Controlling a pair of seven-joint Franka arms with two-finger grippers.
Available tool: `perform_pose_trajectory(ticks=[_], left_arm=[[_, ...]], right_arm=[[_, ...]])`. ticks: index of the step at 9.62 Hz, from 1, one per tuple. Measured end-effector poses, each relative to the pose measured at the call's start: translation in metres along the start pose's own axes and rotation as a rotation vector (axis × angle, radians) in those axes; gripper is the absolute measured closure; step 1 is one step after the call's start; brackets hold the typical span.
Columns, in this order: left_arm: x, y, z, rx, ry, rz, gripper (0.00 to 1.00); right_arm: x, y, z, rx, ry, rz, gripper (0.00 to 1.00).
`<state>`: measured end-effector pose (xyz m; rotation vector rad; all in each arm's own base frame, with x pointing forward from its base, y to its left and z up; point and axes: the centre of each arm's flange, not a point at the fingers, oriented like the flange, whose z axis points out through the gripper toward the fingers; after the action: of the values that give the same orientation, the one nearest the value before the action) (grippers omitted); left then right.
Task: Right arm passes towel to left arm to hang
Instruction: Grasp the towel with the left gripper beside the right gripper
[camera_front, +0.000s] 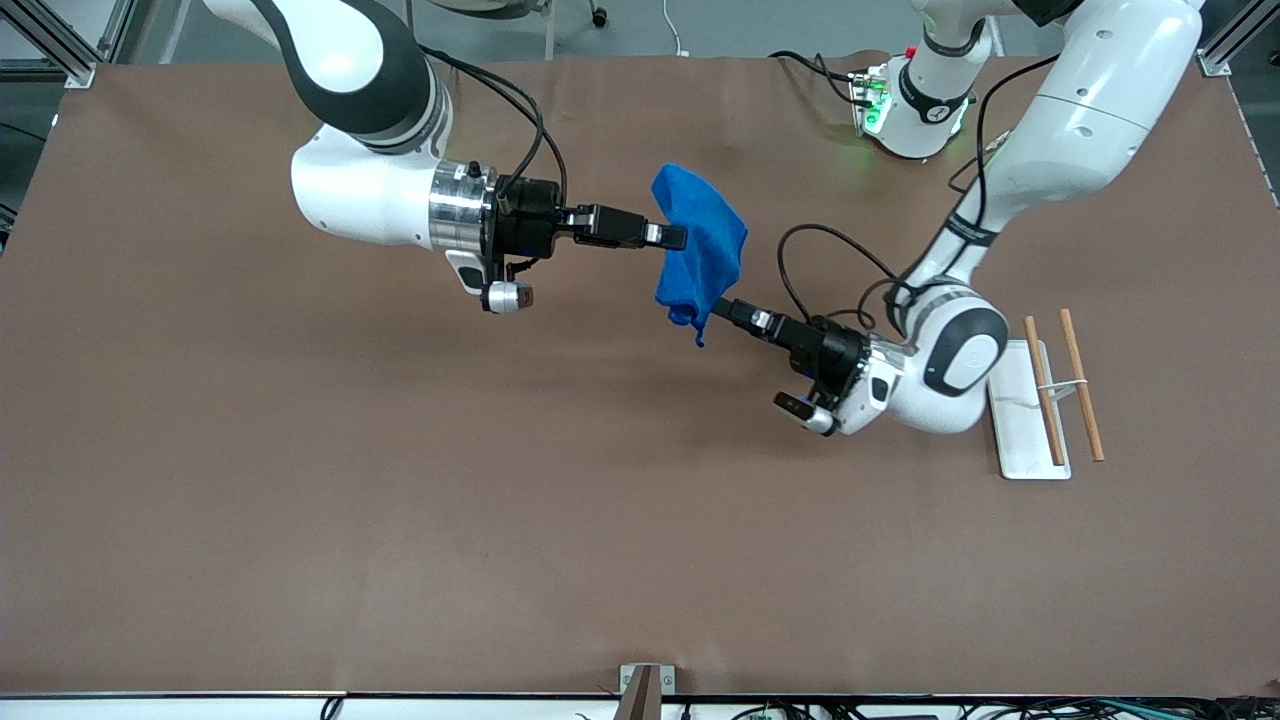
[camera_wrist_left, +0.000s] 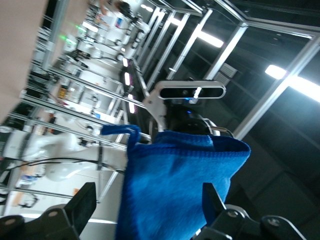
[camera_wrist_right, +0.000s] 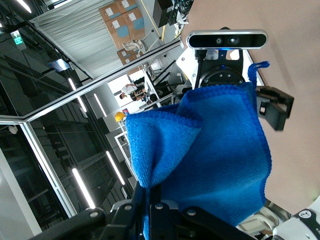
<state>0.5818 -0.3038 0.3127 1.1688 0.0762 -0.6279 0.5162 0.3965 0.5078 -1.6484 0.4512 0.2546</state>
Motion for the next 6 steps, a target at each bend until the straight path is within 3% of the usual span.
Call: perform_pose_trajectory(ticks=[2,3,4,6], left_arm=[[-0.001,0.0,0.013,-0.028,-0.014,-0.009,0.11],[-0.002,0.001,0.012,-0.033,-0.019,-0.01,0.18],[-0.003,0.003,0.009,-0.038,-0.022,-0.014,0.36],[-0.003,0.006,0.002,-0.043,-0.016,-0.024,0.58]], right_arm=[[0.0,0.0,0.0,0.0,0.0,0.0,0.94],[0.0,0.0,0.0,0.0,0.0,0.0,0.94],[0.0,0.0,0.0,0.0,0.001,0.0,0.94],[0.0,0.0,0.0,0.001,0.002,-0.001,0.94]])
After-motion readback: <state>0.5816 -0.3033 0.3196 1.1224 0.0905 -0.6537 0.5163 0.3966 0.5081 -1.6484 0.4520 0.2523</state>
